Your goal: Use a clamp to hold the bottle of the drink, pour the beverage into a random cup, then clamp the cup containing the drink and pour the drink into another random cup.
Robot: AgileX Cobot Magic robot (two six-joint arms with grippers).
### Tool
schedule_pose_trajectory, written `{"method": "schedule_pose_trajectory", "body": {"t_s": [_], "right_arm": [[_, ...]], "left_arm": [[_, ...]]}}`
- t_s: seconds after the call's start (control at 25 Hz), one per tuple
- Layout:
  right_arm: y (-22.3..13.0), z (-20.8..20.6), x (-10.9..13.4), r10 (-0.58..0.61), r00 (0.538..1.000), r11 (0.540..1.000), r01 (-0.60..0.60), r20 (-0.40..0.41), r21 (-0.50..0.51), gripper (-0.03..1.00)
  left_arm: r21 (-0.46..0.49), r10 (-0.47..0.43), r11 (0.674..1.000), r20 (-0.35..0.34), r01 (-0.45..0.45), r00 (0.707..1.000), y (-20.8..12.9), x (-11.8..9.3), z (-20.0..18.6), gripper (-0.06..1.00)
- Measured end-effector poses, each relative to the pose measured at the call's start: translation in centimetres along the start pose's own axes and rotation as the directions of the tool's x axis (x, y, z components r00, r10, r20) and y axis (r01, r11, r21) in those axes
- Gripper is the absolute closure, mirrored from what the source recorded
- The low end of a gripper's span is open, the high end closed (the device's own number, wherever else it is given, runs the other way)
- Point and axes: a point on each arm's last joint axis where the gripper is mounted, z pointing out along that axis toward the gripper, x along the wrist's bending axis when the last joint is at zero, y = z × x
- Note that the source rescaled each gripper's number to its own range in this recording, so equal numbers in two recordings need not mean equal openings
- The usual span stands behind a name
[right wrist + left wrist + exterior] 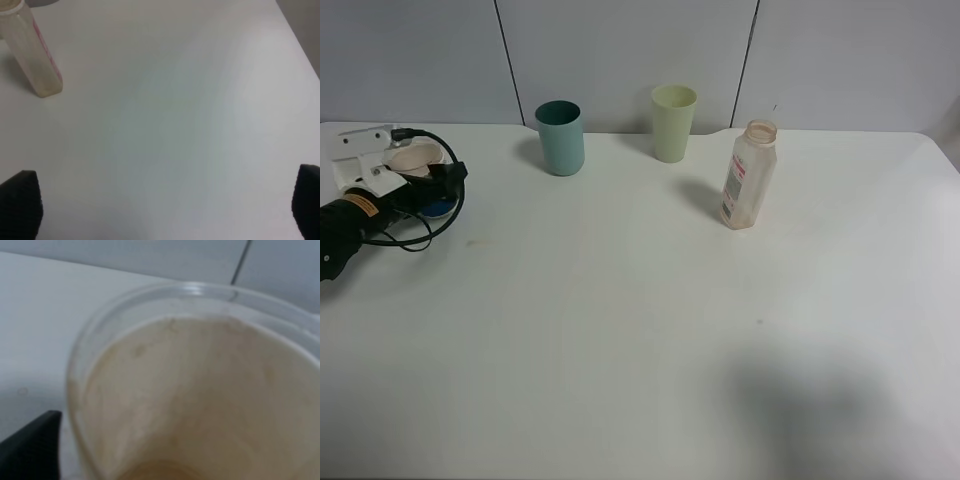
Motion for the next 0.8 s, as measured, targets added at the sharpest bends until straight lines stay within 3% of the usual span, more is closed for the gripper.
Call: {"method": "schedule_pose_trajectory", "body": {"t_s": [0.08, 0.16, 0.8], "right_arm": [[0.0, 0.0, 0.0, 0.0, 1.0, 1.0, 0.0, 0.0, 0.0, -0.03], [0.0, 0.0, 0.0, 0.0, 1.0, 1.0, 0.0, 0.0, 0.0, -0.03], [0.0, 0.0, 0.0, 0.0, 1.0, 1.0, 0.0, 0.0, 0.0, -0.03]], "left_arm": [[-0.008, -0.033, 0.999, -0.003, 0.033, 0.999, 0.3, 0.0, 0.0, 0.11], [-0.015, -0.041, 0.999, -0.003, 0.041, 0.999, 0.5, 0.0, 0.0, 0.08], [-0.198, 0.013, 0.98, 0.03, -0.007, 0.999, 6.9, -1.6, -1.2, 0.06]]}}
